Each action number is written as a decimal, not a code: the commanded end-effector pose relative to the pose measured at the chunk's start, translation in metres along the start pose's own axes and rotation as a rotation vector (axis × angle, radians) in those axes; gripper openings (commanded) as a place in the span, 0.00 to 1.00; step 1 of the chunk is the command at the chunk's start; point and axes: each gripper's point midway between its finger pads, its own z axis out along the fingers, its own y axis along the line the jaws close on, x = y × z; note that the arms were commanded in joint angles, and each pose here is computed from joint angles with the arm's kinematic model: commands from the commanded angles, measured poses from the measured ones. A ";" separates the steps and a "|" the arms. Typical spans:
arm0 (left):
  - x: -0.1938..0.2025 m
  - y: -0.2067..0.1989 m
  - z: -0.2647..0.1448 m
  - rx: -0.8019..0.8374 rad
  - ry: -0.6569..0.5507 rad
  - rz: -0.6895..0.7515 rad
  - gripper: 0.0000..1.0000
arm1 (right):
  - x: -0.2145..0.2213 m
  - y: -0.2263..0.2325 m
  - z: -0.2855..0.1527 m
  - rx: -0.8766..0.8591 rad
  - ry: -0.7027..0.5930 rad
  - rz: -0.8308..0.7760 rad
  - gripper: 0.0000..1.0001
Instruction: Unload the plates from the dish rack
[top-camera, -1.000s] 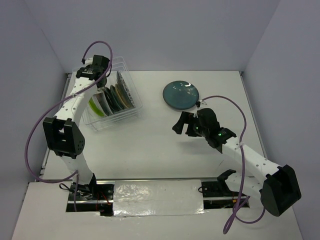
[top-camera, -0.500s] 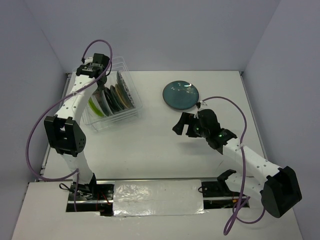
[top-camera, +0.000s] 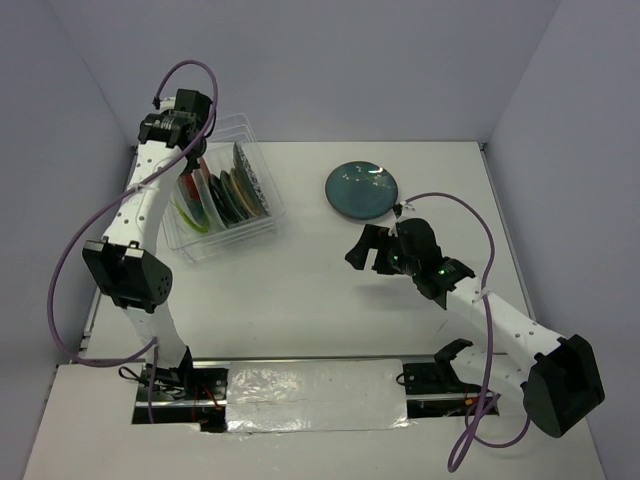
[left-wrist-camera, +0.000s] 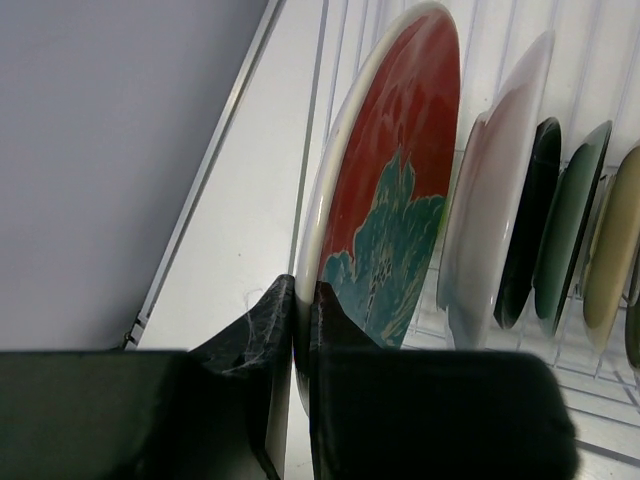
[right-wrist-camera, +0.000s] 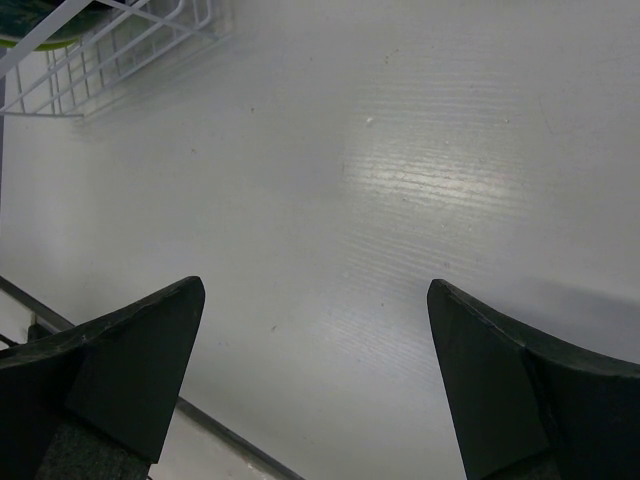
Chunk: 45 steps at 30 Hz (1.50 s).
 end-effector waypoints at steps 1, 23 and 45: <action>-0.042 0.049 -0.046 -0.067 -0.174 -0.084 0.00 | -0.017 0.018 -0.005 -0.054 -0.044 -0.021 1.00; 0.032 0.025 -0.273 1.228 -0.570 -0.352 0.00 | -0.089 0.163 -0.127 -0.671 -0.251 -0.115 1.00; 0.069 -0.015 -0.312 1.745 -0.499 -0.415 0.00 | -0.072 0.181 -0.080 -0.664 -0.126 -0.178 0.67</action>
